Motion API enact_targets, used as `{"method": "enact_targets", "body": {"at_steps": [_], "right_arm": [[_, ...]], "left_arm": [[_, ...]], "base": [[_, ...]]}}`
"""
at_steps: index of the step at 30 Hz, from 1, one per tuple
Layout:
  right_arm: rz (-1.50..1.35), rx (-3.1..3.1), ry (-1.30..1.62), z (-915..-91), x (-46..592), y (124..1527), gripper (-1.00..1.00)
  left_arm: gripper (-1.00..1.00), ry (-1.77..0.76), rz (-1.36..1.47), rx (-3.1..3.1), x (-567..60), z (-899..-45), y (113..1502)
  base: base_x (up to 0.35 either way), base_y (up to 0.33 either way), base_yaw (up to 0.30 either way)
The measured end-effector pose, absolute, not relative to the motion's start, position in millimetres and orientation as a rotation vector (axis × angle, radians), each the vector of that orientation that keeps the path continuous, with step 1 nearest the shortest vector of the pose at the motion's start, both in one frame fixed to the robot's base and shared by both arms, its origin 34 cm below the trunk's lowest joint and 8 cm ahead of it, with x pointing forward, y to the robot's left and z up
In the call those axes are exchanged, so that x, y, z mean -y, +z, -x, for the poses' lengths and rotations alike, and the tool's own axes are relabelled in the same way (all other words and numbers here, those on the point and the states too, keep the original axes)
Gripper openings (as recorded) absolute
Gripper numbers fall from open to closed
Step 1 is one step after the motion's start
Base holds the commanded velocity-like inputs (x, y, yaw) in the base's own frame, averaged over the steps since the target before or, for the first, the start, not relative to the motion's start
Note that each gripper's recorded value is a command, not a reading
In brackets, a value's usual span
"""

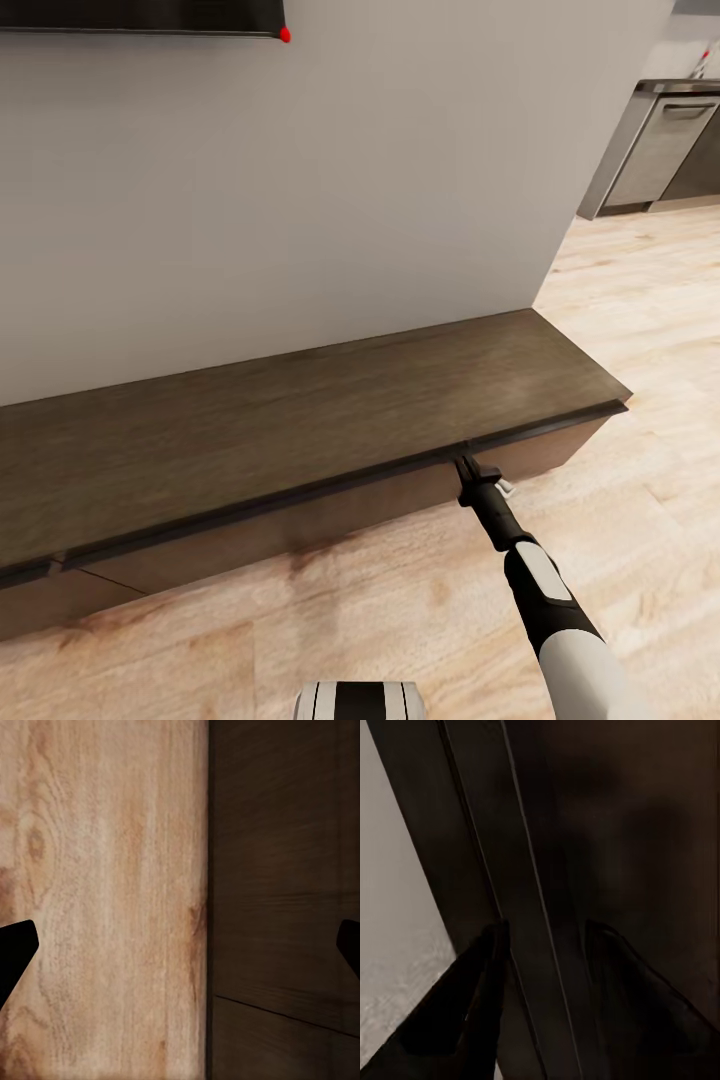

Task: Place each of the two pumpkins and all three candles from the living room inside a cabinet in the living room (use any cabinet), then make sure every cabinet is closed, and position the cauldron so it is next to a table in the living room.

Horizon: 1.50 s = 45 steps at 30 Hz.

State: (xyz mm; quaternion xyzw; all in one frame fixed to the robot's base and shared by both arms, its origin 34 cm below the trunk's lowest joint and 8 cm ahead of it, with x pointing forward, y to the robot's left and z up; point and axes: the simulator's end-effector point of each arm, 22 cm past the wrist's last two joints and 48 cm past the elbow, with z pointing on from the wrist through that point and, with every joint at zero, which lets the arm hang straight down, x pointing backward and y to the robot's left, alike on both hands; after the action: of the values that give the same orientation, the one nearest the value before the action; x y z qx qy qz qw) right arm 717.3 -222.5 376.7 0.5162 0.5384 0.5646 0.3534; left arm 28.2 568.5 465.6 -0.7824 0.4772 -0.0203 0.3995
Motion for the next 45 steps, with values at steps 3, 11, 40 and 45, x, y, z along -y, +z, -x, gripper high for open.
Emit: {"method": "enact_targets", "body": {"at_steps": [3,11,40,45], "right_arm": [[-1.335,-1.413,1.441,-715.1,221.8,371.0,-1.0],[-1.328,-1.408,1.447,-716.0,222.2,373.9,-1.0],[-1.31,-1.438,1.436,-717.7,223.2,374.0,-1.0],[-1.327,-1.418,1.43,-718.2,229.1,373.9,-1.0]], "left_arm": [[1.0,-0.051,1.979,-1.208,-568.7,-28.4,465.7],[1.0,-0.052,1.979,-1.207,-568.4,-28.4,465.5],[1.0,-0.053,1.981,-1.208,-567.6,-28.4,464.9],[1.0,-0.053,1.982,-1.207,-567.7,-28.4,464.8]], "base": [[0.0,0.0,0.0],[0.0,0.0,0.0],[-0.014,0.0,0.0],[-0.162,0.0,0.0]]}}
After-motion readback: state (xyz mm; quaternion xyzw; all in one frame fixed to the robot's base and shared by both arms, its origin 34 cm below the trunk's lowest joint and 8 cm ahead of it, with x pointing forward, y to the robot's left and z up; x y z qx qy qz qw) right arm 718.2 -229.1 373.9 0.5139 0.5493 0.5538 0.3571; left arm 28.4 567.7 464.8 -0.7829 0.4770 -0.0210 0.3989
